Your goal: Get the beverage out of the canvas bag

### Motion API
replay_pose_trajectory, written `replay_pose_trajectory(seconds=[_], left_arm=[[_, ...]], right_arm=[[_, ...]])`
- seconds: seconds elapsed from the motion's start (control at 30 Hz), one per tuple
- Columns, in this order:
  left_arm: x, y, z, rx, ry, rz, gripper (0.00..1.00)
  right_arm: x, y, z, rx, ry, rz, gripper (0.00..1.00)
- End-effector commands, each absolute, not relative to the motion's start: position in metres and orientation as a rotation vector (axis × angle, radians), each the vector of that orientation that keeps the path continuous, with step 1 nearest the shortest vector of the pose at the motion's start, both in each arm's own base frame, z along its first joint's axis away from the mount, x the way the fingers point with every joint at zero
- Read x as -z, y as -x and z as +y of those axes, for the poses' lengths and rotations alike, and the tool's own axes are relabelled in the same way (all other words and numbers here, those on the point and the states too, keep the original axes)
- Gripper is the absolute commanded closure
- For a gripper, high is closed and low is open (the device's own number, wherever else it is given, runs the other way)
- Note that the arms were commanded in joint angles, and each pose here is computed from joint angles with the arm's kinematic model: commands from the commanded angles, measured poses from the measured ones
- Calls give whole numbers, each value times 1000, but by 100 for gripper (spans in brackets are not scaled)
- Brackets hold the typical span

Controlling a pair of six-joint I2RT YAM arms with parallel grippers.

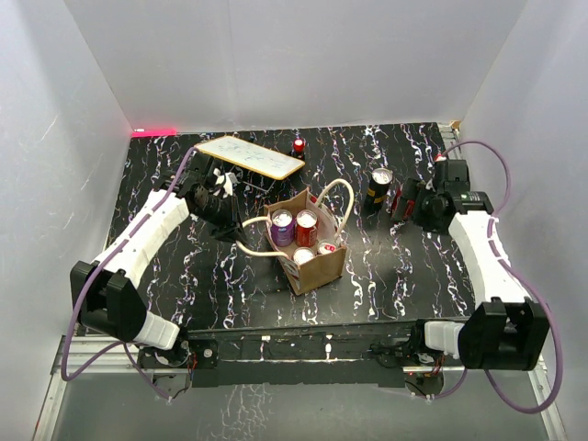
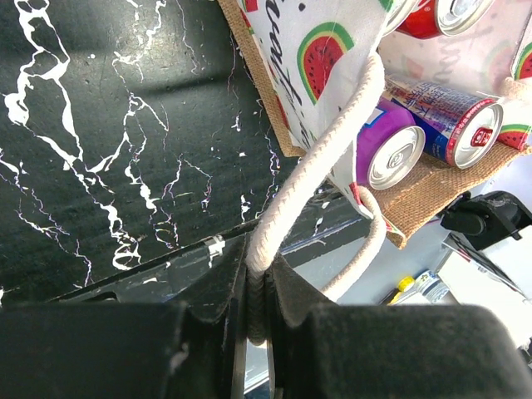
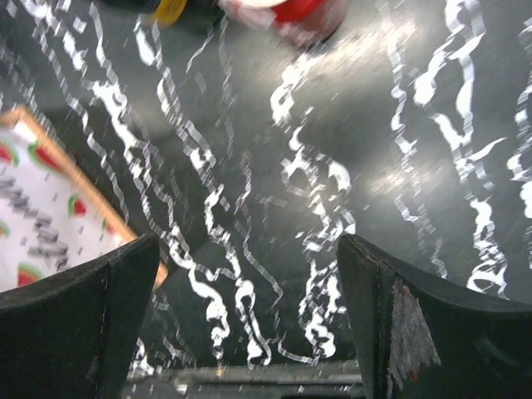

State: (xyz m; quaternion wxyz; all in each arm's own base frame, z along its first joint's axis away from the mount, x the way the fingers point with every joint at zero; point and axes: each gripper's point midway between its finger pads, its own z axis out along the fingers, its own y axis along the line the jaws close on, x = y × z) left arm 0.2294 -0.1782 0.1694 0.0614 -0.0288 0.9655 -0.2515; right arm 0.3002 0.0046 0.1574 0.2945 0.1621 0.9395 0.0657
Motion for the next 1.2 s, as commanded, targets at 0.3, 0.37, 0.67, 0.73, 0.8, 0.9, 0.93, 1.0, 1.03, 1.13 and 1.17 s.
replay_pose_trajectory(seconds=[0.3,0.37,0.67,0.73,0.8,0.9,0.93,1.0,1.03,1.13,1.17], left_arm=[[-174,-228,-183,817,102,2896,100],[-175,-229,-184,819,109,2891,100],[-177,-231,-185,827,166,2869,100],[-177,-230,-184,823,173,2867,100],[-175,-229,-183,816,179,2871,100],[-175,-228,-182,810,188,2869,100],[-175,-228,-182,810,189,2868,100],[-175,-228,-182,805,194,2866,100],[-176,-228,-181,804,200,2864,100],[-177,-228,-181,802,210,2855,100],[-177,-227,-180,800,215,2856,100]], right_arm=[[-291,-304,136,-546,57,2251,12],[-306,-305,170,-552,192,2219,13],[-263,-286,279,-464,604,2300,14],[-242,-285,284,-425,635,2354,15],[-221,-284,284,-373,655,2408,16],[-201,-288,280,-310,675,2431,15],[-195,-289,278,-288,681,2436,14],[-186,-294,277,-254,689,2435,12],[-181,-297,276,-228,691,2438,11],[-165,-306,274,-155,698,2459,11],[-162,-308,273,-138,699,2465,11]])
